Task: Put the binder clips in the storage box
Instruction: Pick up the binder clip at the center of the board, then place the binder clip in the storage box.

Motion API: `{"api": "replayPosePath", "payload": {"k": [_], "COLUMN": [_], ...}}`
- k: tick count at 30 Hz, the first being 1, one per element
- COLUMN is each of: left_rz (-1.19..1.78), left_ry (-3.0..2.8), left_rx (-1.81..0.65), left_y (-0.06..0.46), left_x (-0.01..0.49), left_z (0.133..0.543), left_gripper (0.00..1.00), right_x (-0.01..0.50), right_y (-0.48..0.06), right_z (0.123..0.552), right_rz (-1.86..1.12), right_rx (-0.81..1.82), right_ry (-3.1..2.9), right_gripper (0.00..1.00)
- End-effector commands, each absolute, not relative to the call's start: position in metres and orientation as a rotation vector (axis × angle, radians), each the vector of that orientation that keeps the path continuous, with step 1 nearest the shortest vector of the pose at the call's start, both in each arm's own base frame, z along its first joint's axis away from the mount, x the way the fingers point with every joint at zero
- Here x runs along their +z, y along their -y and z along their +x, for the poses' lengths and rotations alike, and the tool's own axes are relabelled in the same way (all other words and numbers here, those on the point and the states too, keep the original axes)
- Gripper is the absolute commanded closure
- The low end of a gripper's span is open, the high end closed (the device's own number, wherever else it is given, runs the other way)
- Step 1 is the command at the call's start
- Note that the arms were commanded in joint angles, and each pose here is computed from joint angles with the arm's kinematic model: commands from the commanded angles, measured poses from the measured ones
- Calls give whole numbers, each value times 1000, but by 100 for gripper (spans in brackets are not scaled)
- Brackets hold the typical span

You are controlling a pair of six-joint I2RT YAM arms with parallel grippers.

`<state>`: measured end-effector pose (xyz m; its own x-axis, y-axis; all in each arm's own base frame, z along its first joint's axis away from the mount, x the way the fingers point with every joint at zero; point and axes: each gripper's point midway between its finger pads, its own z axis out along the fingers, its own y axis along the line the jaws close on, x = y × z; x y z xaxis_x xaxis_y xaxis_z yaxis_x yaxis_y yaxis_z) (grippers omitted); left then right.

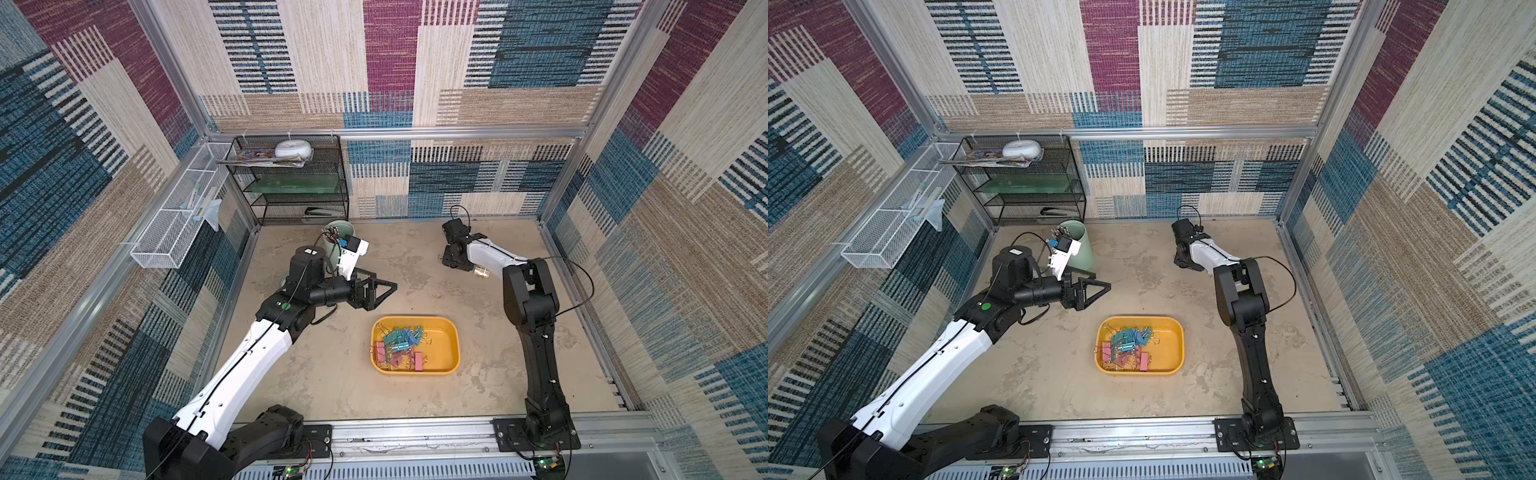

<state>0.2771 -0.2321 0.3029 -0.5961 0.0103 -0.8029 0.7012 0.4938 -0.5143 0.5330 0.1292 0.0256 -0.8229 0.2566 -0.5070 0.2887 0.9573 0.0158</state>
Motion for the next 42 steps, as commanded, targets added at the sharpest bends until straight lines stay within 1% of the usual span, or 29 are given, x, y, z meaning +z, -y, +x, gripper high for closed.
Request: {"api": "replayPosePath", "payload": {"k": [1, 8, 17, 22, 25, 30, 36, 39, 42], "left_rz": [600, 601, 599, 599, 598, 598, 598, 597, 595], "left_ry": [-1936, -1935, -1936, -1937, -1940, -1939, -1937, -1939, -1943], "left_rx": [-1135, -1138, -1138, -1137, -1139, -1137, -1135, -1134, -1137], "left_y": [233, 233, 233, 233, 233, 233, 233, 233, 233], "left_x": [310, 310, 311, 310, 309, 310, 310, 309, 308], "left_z": [277, 277, 277, 278, 278, 278, 278, 278, 279], "left_gripper": [1, 1, 1, 1, 1, 1, 1, 1, 1], "right_x": [13, 37, 73, 105, 132, 176, 174, 162, 147], "right_y": [-129, -136, -136, -148, -160, -188, -207, -217, -227], "right_z": [516, 516, 503, 478, 451, 377, 277, 237, 209], "right_rz": [363, 292, 248, 215, 182, 75, 61, 30, -42], "right_rx": [-88, -8, 19, 100, 182, 372, 620, 742, 836], "right_ry": [-2664, -2624, -2577, -2534, -2492, -2421, -2451, -2501, -2553], "right_gripper": [60, 70, 71, 71, 71, 70, 70, 71, 71]}}
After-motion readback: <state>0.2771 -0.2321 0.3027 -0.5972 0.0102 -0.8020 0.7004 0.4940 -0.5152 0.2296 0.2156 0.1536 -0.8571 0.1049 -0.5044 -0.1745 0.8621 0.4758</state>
